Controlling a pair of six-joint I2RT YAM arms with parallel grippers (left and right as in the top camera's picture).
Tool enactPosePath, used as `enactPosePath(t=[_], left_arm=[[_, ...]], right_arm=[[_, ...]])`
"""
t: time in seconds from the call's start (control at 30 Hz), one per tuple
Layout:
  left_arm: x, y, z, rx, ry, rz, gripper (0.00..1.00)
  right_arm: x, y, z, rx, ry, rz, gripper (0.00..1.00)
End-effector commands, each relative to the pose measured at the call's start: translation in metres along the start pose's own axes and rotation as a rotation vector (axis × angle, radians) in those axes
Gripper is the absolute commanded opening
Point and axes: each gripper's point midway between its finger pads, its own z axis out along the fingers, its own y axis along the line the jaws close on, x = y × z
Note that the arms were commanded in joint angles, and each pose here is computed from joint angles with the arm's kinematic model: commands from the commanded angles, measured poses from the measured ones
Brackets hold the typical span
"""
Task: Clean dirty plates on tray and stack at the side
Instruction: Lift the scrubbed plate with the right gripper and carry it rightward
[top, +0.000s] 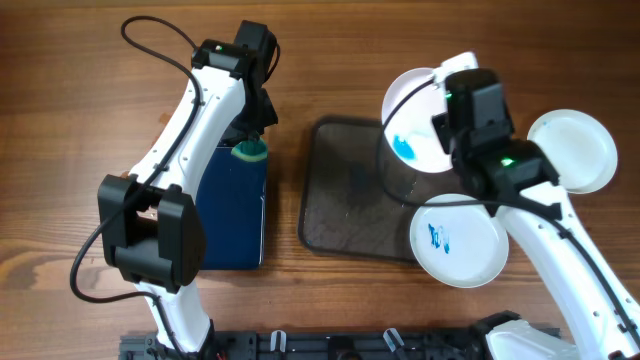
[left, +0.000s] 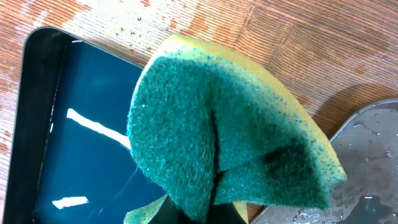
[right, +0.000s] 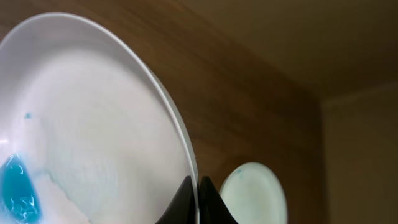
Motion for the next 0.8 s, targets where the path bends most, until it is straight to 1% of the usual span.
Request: enactPosePath(t=[0.0, 0.03, 0.1, 0.17, 0.3, 0.37, 0.4, 0.43, 0.47, 0.53, 0.57, 0.6, 0.63, 0.67, 0.7, 0.73, 0.77], left_arm=[[-0.001, 0.002, -0.002, 0.008, -0.003, -0.026, 0.04], [-0.001, 0.002, -0.002, 0.008, -0.003, -0.026, 0.04], [-0.001, 0.002, -0.002, 0.008, -0.003, -0.026, 0.04], [-0.001, 0.002, -0.002, 0.008, -0.003, -0.026, 0.04], [-0.001, 0.002, -0.002, 0.008, -0.003, -0.026, 0.04], [-0.001, 0.002, -0.002, 0.008, -0.003, -0.026, 0.04], [-0.001, 0.002, -0.002, 0.008, -0.003, -0.026, 0.04], [-0.001, 0.002, -0.002, 0.008, -0.003, -0.026, 0.04], [-0.001, 0.002, -0.002, 0.008, -0.003, -0.026, 0.04], [-0.001, 0.003, -0.002, 0.007, -0.001, -0.026, 0.04], [-0.001, 0.003, -0.002, 0.007, -0.001, -0.026, 0.04], [-0.001, 0.003, -0.002, 0.007, -0.001, -0.026, 0.04], [0.0, 0.003, -0.002, 0.006, 0.0, -0.025, 0.04], [0.0, 0.003, -0.002, 0.003, 0.003, -0.025, 0.04], [0.0, 0.003, -0.002, 0.003, 0.004, -0.025, 0.04], [0.0, 0.003, -0.002, 0.003, 0.003, -0.025, 0.04], [0.0, 0.003, -0.002, 0.004, 0.003, -0.025, 0.04]], right_arm=[[-0.017, 0.0, -0.018, 0.126, -0.012, -0.284, 0.05], [-0.02, 0.004, -0.024, 0.155, -0.015, -0.35, 0.05], [-0.025, 0.007, -0.033, 0.198, -0.017, -0.41, 0.05], [-0.026, 0.003, -0.038, 0.241, -0.01, -0.422, 0.05], [-0.038, -0.022, -0.053, 0.418, 0.016, -0.467, 0.05], [-0.046, -0.027, -0.063, 0.476, 0.011, -0.485, 0.05], [-0.051, -0.025, -0.066, 0.482, -0.015, -0.452, 0.04], [-0.054, -0.016, -0.064, 0.435, -0.061, -0.392, 0.05], [-0.05, 0.008, -0.054, 0.298, -0.098, -0.367, 0.05], [-0.047, 0.026, -0.051, 0.204, -0.12, -0.297, 0.04], [-0.051, 0.049, -0.048, 0.067, -0.166, -0.27, 0.04], [-0.047, 0.054, -0.043, 0.044, -0.152, -0.242, 0.05], [-0.044, 0.044, -0.041, 0.117, -0.12, -0.214, 0.05], [-0.038, 0.027, -0.039, 0.239, -0.07, -0.208, 0.05], [-0.028, 0.0, -0.04, 0.447, 0.031, -0.273, 0.04], [-0.032, 0.002, -0.036, 0.443, 0.021, -0.252, 0.04], [-0.037, 0.019, -0.029, 0.339, -0.029, -0.21, 0.04]])
